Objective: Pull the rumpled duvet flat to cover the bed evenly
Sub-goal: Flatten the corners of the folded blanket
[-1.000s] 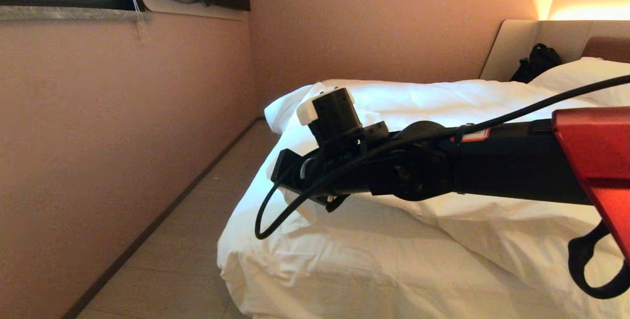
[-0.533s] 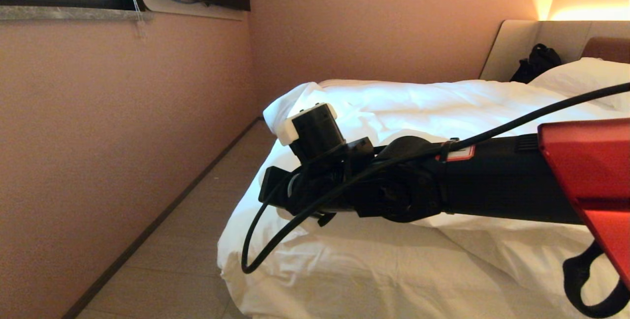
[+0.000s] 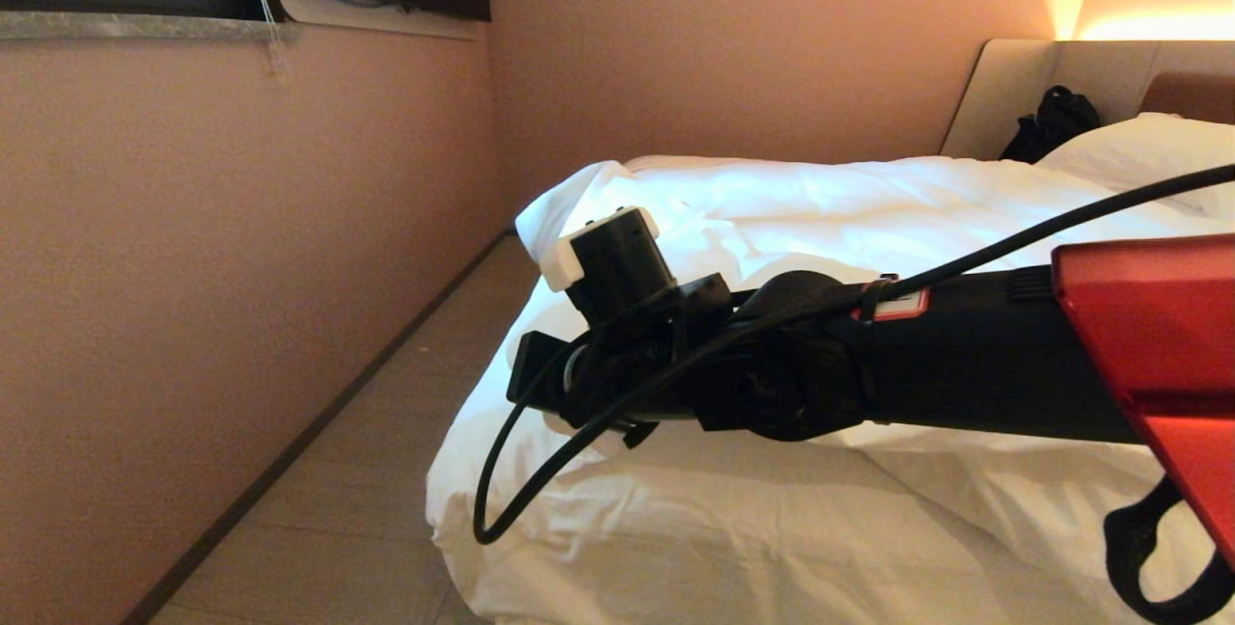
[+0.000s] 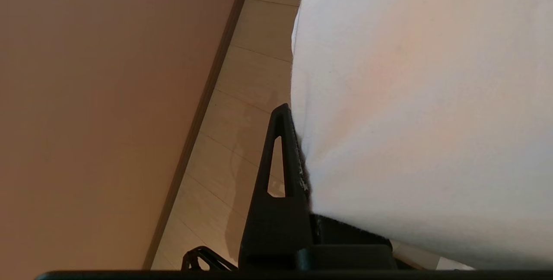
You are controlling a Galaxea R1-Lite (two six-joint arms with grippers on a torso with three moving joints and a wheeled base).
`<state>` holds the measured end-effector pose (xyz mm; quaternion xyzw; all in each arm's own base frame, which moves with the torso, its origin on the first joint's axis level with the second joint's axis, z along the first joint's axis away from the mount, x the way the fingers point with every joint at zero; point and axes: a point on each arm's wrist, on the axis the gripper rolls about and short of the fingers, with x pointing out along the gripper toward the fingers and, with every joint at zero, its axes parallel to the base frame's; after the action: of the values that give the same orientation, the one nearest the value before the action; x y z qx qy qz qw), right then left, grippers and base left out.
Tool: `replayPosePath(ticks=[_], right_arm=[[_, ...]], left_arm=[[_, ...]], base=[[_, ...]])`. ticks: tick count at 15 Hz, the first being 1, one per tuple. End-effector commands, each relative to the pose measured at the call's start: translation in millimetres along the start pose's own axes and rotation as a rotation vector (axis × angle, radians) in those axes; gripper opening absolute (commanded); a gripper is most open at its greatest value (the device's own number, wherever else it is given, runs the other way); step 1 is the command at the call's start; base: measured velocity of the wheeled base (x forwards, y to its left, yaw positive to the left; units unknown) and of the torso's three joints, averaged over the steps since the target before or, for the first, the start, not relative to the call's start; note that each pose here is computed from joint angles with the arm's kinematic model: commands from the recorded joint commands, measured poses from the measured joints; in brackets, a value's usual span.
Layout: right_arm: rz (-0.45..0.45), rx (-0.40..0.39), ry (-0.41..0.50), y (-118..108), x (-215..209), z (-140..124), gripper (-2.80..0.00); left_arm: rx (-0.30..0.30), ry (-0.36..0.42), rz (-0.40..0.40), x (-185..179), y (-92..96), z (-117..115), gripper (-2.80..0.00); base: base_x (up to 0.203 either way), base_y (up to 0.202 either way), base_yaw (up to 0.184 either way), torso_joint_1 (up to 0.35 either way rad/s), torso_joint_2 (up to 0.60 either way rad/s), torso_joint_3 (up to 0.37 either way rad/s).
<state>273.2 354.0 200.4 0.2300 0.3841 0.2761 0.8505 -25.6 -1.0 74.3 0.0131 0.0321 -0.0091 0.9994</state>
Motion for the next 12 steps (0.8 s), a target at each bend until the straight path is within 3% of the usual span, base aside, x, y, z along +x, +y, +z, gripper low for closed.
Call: replayPosePath(ticks=[1,12], right_arm=[[0.001,0.003,0.001,0.5,-1.2,-0.4,-2.80],[0.027,-0.015,0.020,11.8,-13.4,-10.4,-2.80]], left_arm=[[0.000,0.000,0.000,0.1,0.0,0.1,-2.80],[0.000,0.002,0.000,0.1,0.0,0.0,-2.80]], base=[[0.000,0.000,0.000,0.000,0.00,0.000],[0.000,0.000,0.000,0.000,0.00,0.000]])
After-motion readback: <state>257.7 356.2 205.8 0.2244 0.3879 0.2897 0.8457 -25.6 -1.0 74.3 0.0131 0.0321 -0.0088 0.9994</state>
